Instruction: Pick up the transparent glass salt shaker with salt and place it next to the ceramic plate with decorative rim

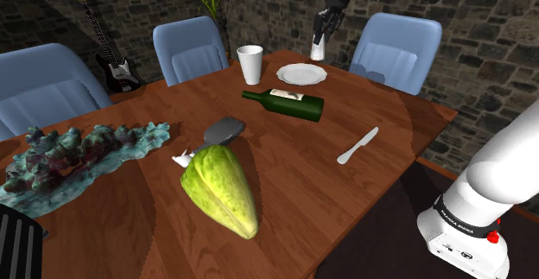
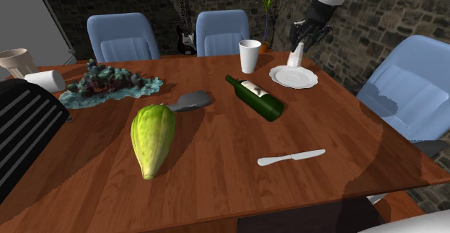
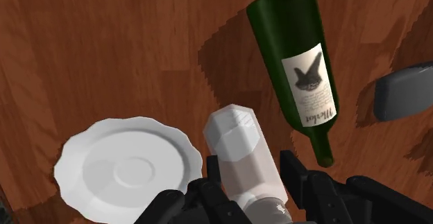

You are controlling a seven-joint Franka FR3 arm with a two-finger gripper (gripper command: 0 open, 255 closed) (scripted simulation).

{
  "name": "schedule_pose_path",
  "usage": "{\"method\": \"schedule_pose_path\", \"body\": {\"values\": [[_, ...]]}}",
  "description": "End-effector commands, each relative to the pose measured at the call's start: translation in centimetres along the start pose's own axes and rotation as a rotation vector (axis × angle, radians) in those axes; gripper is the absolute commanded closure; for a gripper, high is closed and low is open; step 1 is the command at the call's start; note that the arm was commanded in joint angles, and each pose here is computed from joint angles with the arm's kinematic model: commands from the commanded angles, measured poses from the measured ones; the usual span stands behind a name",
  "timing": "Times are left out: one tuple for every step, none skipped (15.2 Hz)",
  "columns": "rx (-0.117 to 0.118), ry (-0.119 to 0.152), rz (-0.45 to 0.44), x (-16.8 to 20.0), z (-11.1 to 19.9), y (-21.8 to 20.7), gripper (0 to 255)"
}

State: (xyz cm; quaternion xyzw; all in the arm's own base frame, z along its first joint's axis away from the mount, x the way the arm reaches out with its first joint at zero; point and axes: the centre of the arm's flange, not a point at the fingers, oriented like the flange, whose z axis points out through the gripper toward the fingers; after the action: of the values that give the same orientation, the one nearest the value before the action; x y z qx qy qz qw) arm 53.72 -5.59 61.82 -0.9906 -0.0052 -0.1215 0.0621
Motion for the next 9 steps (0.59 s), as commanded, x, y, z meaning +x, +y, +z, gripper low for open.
{"method": "schedule_pose_path", "body": {"values": [[0.000, 0.000, -0.001, 0.5, -0.1, 2.6, 255], [0.000, 0.000, -0.001, 0.7, -0.2, 3.9, 255], [0.000, 0.000, -0.001, 0.9, -0.3, 5.2, 255], [0.000, 0.000, -0.001, 1.1, -0.4, 6.5, 255], [0.000, 0.000, -0.001, 1.3, -0.5, 7.8, 255], [0.000, 0.000, -0.001, 1.5, -0.7, 9.1, 255], [0.000, 0.000, -0.001, 1.8, -0.8, 11.2, 255], [0.000, 0.000, -0.001, 1.7, -0.3, 11.2, 255], [0.000, 0.000, -0.001, 1.5, 0.2, 11.3, 255]]}}
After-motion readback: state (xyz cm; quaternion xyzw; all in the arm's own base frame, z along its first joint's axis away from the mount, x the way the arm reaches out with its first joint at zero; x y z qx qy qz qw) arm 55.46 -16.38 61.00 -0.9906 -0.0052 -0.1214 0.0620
